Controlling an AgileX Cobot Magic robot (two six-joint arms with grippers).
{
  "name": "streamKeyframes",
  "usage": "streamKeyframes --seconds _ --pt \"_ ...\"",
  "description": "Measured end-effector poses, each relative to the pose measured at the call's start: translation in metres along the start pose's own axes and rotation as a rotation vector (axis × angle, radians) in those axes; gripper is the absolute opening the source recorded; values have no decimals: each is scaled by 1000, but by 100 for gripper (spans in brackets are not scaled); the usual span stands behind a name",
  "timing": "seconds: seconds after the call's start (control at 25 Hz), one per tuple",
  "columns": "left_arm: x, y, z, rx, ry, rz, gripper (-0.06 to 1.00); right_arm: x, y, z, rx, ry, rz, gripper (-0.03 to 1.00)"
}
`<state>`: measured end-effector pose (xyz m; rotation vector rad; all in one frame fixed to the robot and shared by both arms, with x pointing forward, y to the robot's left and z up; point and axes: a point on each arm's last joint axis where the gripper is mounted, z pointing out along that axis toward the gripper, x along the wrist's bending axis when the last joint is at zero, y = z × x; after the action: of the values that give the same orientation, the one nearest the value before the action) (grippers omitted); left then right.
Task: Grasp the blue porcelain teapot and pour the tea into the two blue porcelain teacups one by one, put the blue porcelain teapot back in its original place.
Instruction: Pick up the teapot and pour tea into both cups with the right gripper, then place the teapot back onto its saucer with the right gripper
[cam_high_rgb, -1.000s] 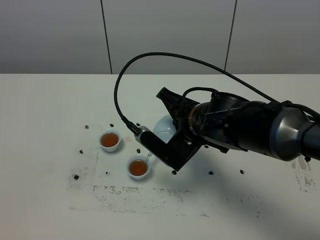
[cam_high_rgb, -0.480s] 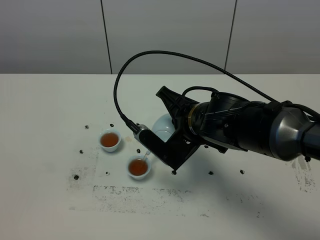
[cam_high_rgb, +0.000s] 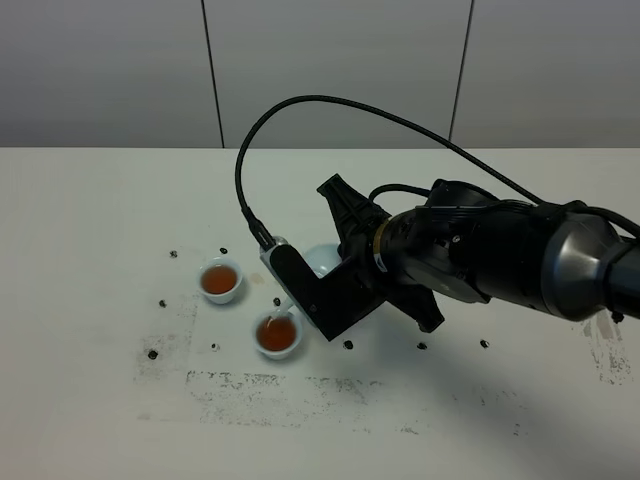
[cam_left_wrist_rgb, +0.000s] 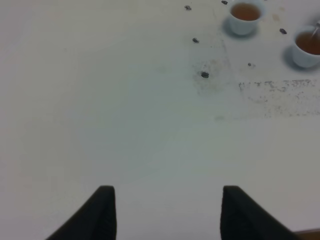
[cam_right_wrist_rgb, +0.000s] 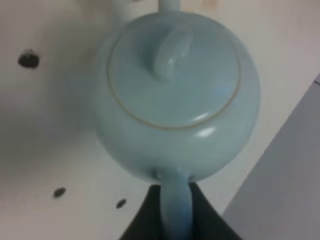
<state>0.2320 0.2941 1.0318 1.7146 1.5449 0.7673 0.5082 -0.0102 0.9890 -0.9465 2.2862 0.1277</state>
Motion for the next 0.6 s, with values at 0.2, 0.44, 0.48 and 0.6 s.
streamKeyframes --seconds 0.2,0.44,0.48,0.6 --pt "0 0 0 0 0 0 49 1 -9 -3 -72 39 246 3" --pt "0 0 0 0 0 0 49 -9 -19 -36 -210 26 597 3" --pt "0 0 0 0 0 0 49 -12 -20 -46 -229 18 663 3" --pt "0 0 0 0 0 0 49 -12 -22 -71 -269 -9 880 3"
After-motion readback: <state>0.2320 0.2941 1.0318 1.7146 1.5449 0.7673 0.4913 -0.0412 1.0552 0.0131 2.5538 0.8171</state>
